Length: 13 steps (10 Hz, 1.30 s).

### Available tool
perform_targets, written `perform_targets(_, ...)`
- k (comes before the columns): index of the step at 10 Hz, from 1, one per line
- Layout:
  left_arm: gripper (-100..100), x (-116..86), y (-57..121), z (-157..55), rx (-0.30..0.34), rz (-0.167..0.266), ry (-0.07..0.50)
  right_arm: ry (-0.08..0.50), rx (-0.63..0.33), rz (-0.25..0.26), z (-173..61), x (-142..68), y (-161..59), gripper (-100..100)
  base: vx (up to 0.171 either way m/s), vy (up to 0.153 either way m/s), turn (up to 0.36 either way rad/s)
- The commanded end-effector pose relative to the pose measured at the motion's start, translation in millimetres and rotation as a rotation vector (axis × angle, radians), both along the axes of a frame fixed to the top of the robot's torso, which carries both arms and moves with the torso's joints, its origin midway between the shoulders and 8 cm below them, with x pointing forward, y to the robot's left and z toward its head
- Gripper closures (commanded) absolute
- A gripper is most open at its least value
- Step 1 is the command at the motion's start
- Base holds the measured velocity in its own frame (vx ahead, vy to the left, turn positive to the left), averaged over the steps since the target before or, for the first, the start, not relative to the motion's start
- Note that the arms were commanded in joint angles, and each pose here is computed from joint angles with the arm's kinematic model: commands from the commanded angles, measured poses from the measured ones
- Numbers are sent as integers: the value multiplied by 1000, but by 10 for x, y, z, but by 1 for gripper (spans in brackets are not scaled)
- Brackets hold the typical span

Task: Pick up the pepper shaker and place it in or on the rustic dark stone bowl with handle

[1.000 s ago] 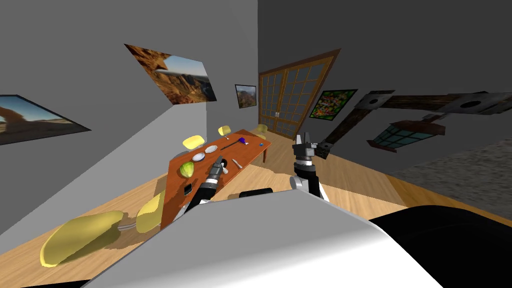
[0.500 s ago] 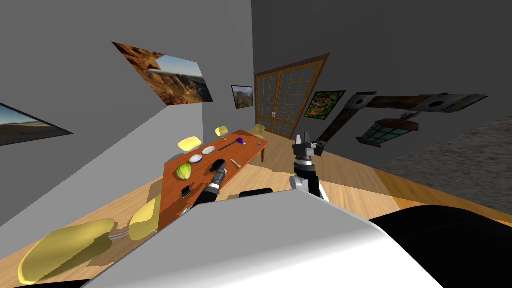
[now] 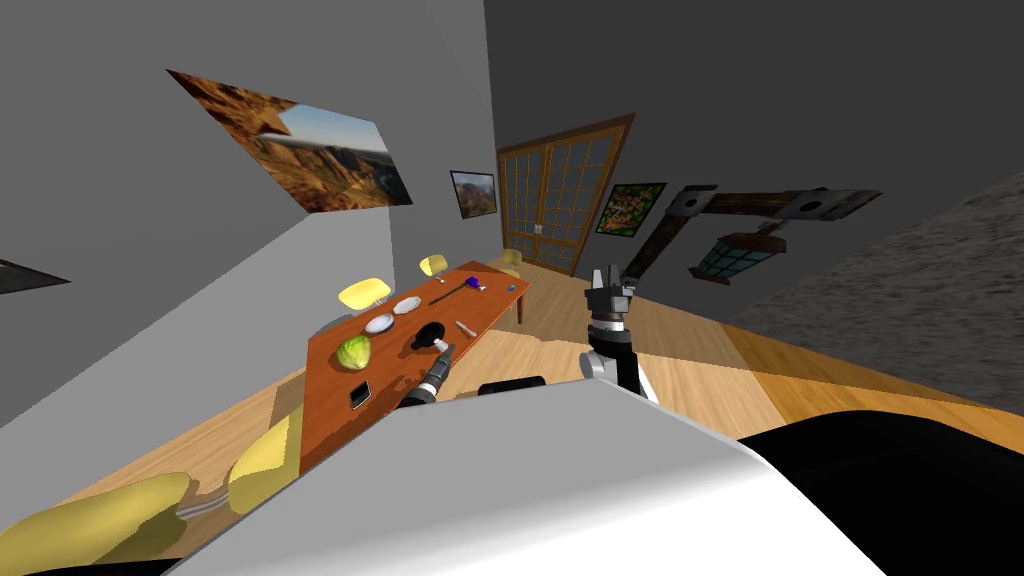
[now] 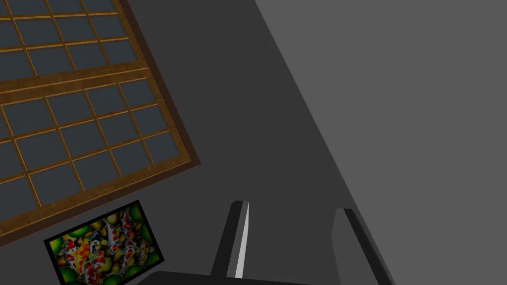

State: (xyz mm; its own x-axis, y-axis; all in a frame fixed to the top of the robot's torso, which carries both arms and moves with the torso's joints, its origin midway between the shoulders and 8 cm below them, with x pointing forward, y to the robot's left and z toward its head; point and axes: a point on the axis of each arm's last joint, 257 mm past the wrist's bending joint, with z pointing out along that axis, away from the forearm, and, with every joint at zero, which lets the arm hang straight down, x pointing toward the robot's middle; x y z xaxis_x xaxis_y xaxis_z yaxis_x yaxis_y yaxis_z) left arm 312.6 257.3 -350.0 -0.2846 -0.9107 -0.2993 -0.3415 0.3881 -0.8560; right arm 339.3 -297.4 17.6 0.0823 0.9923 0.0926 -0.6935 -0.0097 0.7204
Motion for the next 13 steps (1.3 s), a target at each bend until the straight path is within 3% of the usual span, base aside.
perform_targets(1,-100,-197,69,-286,38,-17,93,0,0,0,0,0,0,0,8,-25,-126)
perform_targets(2,-100,-197,69,-286,38,-17,93,0,0,0,0,0,0,0,10,-20,-40)
perform_targets(7,-100,-835,595,-990,196,-75,336,0,0,0,0,0,0,0,51,-57,-123)
perform_targets(8,-100,-838,611,-989,202,-78,337,0,0,0,0,0,0,0,66,-52,-33)
perform_targets(10,-100,-1062,888,-1173,272,-98,414,0,0,0,0,0,0,0,79,-58,-85)
perform_targets(11,-100,-1065,913,-1168,279,-102,416,0,0,0,-1,0,0,0,71,-50,-30)
perform_targets(13,-100,-1265,1247,-1290,360,-123,486,0,0,0,0,0,0,0,83,-54,-76)
